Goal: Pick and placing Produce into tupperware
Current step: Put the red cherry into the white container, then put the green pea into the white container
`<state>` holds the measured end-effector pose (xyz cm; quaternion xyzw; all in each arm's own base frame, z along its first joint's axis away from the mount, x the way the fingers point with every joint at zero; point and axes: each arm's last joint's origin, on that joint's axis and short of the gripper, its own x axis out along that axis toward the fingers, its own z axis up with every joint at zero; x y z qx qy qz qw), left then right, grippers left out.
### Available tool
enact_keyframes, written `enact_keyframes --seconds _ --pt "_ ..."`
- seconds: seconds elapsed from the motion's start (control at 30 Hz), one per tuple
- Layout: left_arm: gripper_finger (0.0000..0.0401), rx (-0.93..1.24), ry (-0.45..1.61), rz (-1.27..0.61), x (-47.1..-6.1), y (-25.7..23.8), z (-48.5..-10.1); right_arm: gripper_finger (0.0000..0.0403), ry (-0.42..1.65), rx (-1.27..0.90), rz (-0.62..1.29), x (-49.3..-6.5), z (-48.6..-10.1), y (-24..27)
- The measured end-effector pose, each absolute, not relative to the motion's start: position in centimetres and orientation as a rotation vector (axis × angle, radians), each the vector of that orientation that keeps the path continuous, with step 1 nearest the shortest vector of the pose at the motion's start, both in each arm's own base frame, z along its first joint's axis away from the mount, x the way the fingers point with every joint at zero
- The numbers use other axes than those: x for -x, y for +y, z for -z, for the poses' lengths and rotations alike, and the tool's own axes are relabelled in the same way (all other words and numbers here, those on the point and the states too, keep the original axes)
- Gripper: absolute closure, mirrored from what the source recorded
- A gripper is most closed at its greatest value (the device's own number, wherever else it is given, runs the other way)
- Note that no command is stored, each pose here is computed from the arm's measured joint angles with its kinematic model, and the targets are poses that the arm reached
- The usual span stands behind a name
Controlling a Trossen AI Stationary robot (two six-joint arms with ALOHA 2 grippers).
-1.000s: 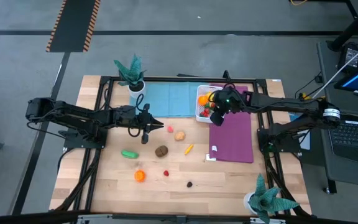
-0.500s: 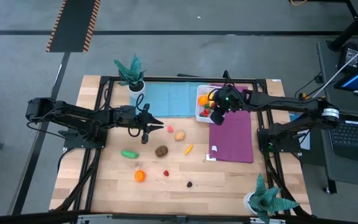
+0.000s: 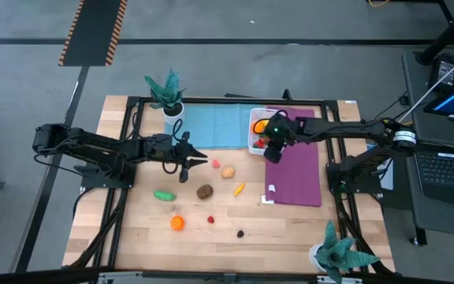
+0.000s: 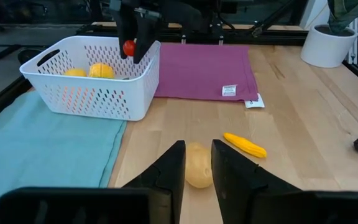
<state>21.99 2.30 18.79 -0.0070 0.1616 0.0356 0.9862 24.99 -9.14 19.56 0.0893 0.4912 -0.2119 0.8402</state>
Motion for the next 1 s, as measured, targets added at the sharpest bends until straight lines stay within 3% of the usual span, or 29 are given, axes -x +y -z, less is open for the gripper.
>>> enact_keyframes --seconds 0.57,1.0 --pt "0.0372 0.011 0.329 -0.045 -22.03 1.71 -18.76 0.0289 1.089 -0.211 0.456 -24.76 -19.05 -9.06" --pt "0.0396 0.012 0.358 -0.045 -21.94 1.70 -18.49 0.0198 1.082 -0.209 0.459 -24.81 -19.08 -9.09"
